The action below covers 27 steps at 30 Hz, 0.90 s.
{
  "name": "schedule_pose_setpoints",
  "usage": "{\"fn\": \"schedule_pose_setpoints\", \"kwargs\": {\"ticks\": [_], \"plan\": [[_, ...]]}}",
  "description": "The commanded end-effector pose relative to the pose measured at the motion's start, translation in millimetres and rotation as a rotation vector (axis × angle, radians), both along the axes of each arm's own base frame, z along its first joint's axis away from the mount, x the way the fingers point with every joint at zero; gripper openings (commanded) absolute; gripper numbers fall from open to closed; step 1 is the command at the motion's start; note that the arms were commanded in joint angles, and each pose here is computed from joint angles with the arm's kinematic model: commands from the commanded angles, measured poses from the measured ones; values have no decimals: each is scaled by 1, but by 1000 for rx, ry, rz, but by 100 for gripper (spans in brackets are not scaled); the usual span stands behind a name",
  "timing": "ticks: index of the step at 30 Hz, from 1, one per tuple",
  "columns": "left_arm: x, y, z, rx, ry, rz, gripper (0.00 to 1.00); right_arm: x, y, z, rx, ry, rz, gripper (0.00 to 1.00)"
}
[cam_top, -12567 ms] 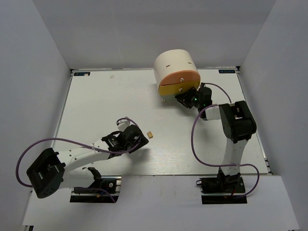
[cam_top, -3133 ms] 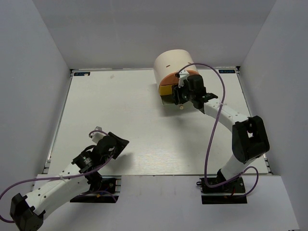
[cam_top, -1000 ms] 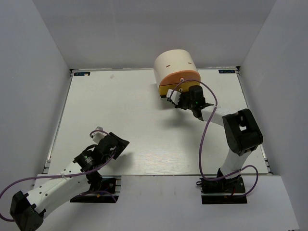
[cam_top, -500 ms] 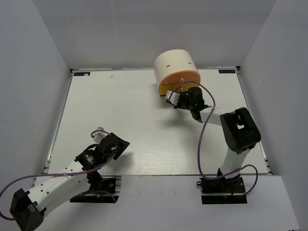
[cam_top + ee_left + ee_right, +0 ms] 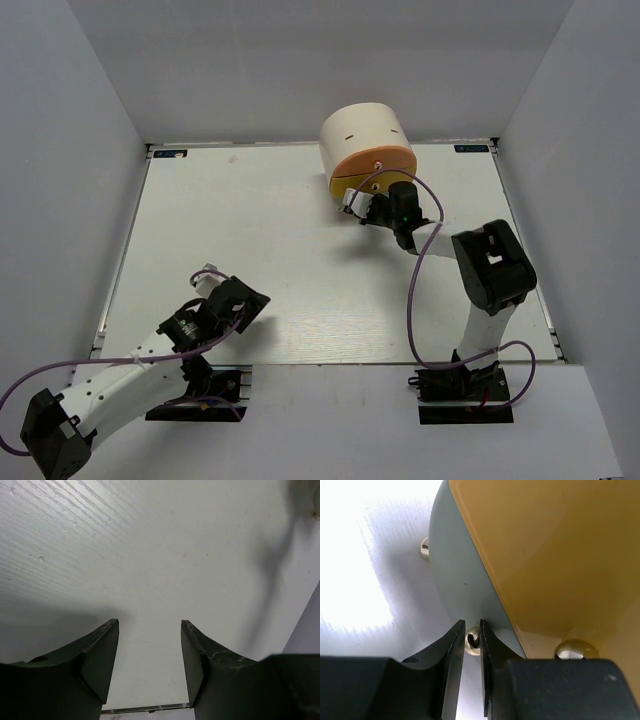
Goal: Sort the stationery into containers
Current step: Close the drawer in the storage box, then reset both arms
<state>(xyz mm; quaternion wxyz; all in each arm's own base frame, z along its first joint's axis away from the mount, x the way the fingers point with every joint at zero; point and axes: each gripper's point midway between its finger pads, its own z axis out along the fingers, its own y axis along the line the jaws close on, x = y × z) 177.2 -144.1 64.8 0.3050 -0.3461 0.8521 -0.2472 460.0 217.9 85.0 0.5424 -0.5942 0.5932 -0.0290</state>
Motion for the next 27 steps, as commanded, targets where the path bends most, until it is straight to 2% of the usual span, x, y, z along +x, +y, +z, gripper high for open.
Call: {"fn": "schedule_pose_setpoints", "kwargs": {"ticks": [1,6,9,10,11,12,13,15,16,17,19,20,21,22,23,24,26,27], "plan": [[5,-5,14,-17,-27,-8,63,21,5,28,28,-104,-15,24],[5,-7,14,-22,-23,-14,63,14,8,32,50,-88,9,26],[5,-7,14,-22,-23,-14,63,-17,16,38,98,11,103,26],[5,-7,14,-22,-23,-14,63,-40,14,32,92,106,124,26],[5,-10,15,-26,-27,-29,63,-57,23,36,128,140,203,26],[6,-11,17,-28,-38,-35,63,-67,22,69,168,101,220,28],[12,-20,26,-68,-93,-64,63,-86,21,57,196,171,217,30],[13,-35,37,-95,-175,-172,63,-97,20,85,271,143,208,55],[19,-51,60,-167,-258,-221,63,-106,19,96,379,214,150,77],[20,-56,65,-179,-291,-250,63,-103,13,100,413,228,89,90],[24,-69,76,-176,-342,-320,64,-96,0,113,539,304,-100,90],[25,-73,79,-164,-354,-345,64,-86,0,135,579,292,-134,90],[29,-77,93,-139,-391,-381,65,-83,-2,139,605,330,-177,90],[30,-82,97,-126,-397,-415,65,-84,-20,117,564,414,-311,90],[36,-89,105,-82,-419,-458,66,-71,-23,133,600,434,-396,90],[38,-94,109,-70,-426,-489,66,-76,-39,115,543,499,-507,90],[44,-101,115,-34,-434,-524,70,-66,-44,117,542,543,-602,90],[51,-107,122,-17,-443,-536,75,-73,-54,117,495,574,-660,90]]}}
